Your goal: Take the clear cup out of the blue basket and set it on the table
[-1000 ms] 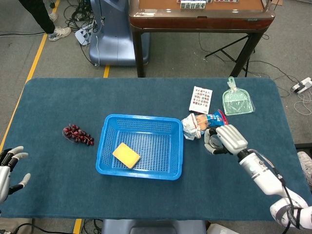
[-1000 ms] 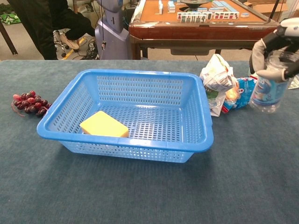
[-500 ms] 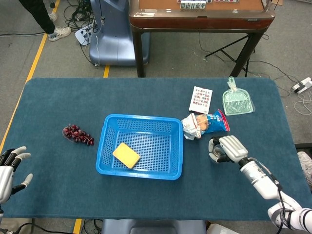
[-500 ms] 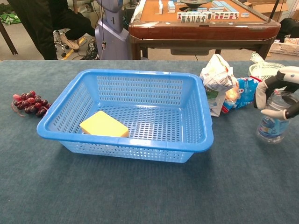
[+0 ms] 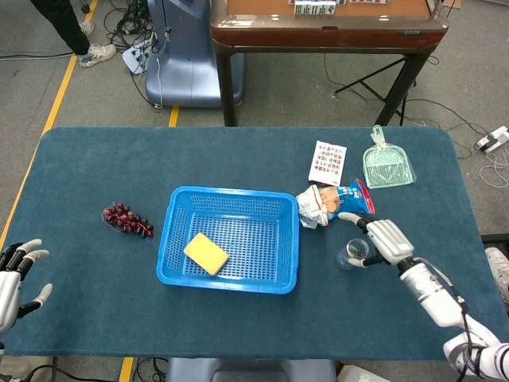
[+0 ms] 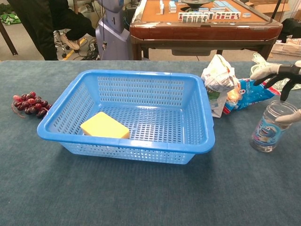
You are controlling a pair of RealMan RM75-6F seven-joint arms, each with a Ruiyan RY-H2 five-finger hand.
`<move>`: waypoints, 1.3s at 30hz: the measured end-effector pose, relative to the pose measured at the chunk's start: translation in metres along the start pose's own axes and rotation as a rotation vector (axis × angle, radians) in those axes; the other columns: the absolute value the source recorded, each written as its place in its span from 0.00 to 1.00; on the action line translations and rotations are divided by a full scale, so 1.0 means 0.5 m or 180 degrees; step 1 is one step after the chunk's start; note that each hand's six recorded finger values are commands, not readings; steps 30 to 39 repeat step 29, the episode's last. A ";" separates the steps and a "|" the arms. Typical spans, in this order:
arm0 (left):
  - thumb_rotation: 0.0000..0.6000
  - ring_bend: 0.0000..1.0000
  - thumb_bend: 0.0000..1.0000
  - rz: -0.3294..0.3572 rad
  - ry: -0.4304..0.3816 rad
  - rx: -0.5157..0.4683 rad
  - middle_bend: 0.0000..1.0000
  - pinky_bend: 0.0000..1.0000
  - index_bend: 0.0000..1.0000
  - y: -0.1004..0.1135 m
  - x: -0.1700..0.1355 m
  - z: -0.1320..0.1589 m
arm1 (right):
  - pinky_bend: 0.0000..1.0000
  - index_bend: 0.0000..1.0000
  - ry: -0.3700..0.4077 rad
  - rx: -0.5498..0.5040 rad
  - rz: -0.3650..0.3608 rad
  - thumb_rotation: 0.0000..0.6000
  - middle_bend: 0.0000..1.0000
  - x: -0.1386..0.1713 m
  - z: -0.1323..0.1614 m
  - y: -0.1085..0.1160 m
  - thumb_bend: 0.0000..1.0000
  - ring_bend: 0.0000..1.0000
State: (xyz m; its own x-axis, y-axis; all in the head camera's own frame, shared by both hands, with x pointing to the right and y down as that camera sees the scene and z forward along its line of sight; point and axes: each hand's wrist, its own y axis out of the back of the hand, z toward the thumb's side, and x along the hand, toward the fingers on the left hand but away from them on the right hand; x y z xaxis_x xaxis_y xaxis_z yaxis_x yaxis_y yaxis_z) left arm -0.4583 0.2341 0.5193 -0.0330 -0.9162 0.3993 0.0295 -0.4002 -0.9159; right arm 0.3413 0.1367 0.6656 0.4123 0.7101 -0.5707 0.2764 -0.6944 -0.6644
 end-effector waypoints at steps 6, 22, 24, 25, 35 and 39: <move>1.00 0.17 0.27 -0.0016 -0.0010 0.0006 0.21 0.24 0.38 -0.003 0.003 0.003 | 0.37 0.17 -0.0097 0.0209 -0.0331 1.00 0.29 0.056 -0.009 0.075 0.16 0.24; 1.00 0.17 0.27 -0.0088 -0.0071 -0.0032 0.21 0.24 0.38 -0.023 0.009 0.020 | 0.37 0.23 -0.0875 0.0698 -0.0935 1.00 0.32 0.285 -0.023 0.147 0.21 0.27; 1.00 0.17 0.27 -0.0095 -0.0077 -0.0040 0.21 0.24 0.38 -0.026 0.011 0.022 | 0.37 0.23 -0.0950 0.0711 -0.0971 1.00 0.33 0.317 -0.019 0.145 0.21 0.28; 1.00 0.17 0.27 -0.0092 -0.0080 -0.0047 0.21 0.24 0.38 -0.026 0.012 0.023 | 0.38 0.23 -0.0978 0.0718 -0.0985 1.00 0.33 0.330 -0.017 0.143 0.21 0.29; 1.00 0.17 0.27 -0.0086 -0.0098 -0.0073 0.21 0.24 0.38 -0.027 0.012 0.027 | 0.38 0.23 -0.1084 0.0713 -0.1046 1.00 0.33 0.377 -0.009 0.136 0.21 0.29; 1.00 0.17 0.27 -0.0086 -0.0098 -0.0073 0.21 0.24 0.38 -0.027 0.012 0.027 | 0.38 0.23 -0.1084 0.0713 -0.1046 1.00 0.33 0.377 -0.009 0.136 0.21 0.29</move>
